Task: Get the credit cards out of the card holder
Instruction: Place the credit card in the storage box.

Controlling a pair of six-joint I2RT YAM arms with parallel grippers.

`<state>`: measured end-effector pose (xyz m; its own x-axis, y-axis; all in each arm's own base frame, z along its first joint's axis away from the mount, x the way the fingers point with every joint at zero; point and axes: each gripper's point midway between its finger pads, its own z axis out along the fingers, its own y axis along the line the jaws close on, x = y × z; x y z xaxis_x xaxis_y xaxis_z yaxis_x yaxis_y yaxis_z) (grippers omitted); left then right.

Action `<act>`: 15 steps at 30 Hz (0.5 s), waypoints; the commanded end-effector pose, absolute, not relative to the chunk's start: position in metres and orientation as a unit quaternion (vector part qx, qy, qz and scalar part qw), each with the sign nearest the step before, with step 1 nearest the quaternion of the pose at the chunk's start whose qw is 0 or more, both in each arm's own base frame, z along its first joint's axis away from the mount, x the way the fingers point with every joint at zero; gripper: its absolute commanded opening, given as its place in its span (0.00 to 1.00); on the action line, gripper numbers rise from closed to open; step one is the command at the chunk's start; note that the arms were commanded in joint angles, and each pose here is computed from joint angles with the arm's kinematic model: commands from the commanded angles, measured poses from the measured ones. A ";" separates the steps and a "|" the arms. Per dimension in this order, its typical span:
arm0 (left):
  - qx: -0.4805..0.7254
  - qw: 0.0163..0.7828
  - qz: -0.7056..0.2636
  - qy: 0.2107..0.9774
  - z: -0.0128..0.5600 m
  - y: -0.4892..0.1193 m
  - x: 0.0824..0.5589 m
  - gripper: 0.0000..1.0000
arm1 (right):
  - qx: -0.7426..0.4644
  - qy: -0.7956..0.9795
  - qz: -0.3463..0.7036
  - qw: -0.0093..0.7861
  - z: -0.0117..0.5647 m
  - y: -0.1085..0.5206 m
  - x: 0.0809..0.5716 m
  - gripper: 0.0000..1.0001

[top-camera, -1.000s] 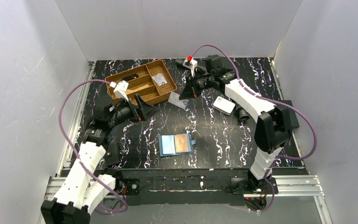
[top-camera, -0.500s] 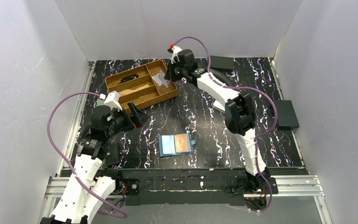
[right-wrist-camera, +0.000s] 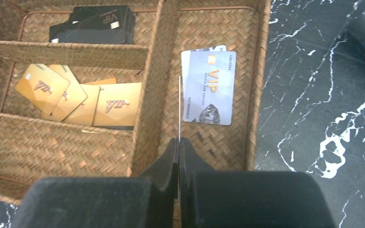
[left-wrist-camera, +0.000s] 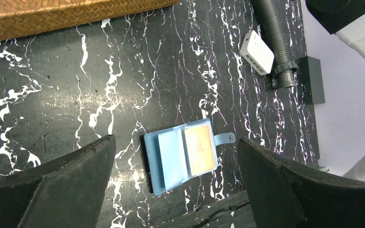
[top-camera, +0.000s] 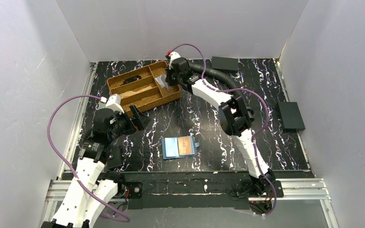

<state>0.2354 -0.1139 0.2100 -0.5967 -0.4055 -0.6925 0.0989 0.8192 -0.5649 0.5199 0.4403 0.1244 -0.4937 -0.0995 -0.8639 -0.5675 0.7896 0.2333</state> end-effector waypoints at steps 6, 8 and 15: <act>-0.094 0.438 -0.277 0.850 0.200 -0.110 0.232 0.98 | -0.190 0.793 0.243 0.525 0.148 0.452 0.542 0.06; -0.094 0.438 -0.278 0.849 0.200 -0.110 0.231 0.98 | -0.191 0.794 0.241 0.525 0.143 0.453 0.542 0.07; -0.096 0.439 -0.279 0.849 0.200 -0.109 0.229 0.98 | -0.192 0.800 0.234 0.518 0.125 0.455 0.542 0.09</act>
<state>0.2308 -0.1122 0.2027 -0.6004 -0.4055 -0.6892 0.0914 0.8214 -0.5629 0.5338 0.4466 0.1129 -0.4397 -0.0925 -0.8934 -0.5495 0.8145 0.1861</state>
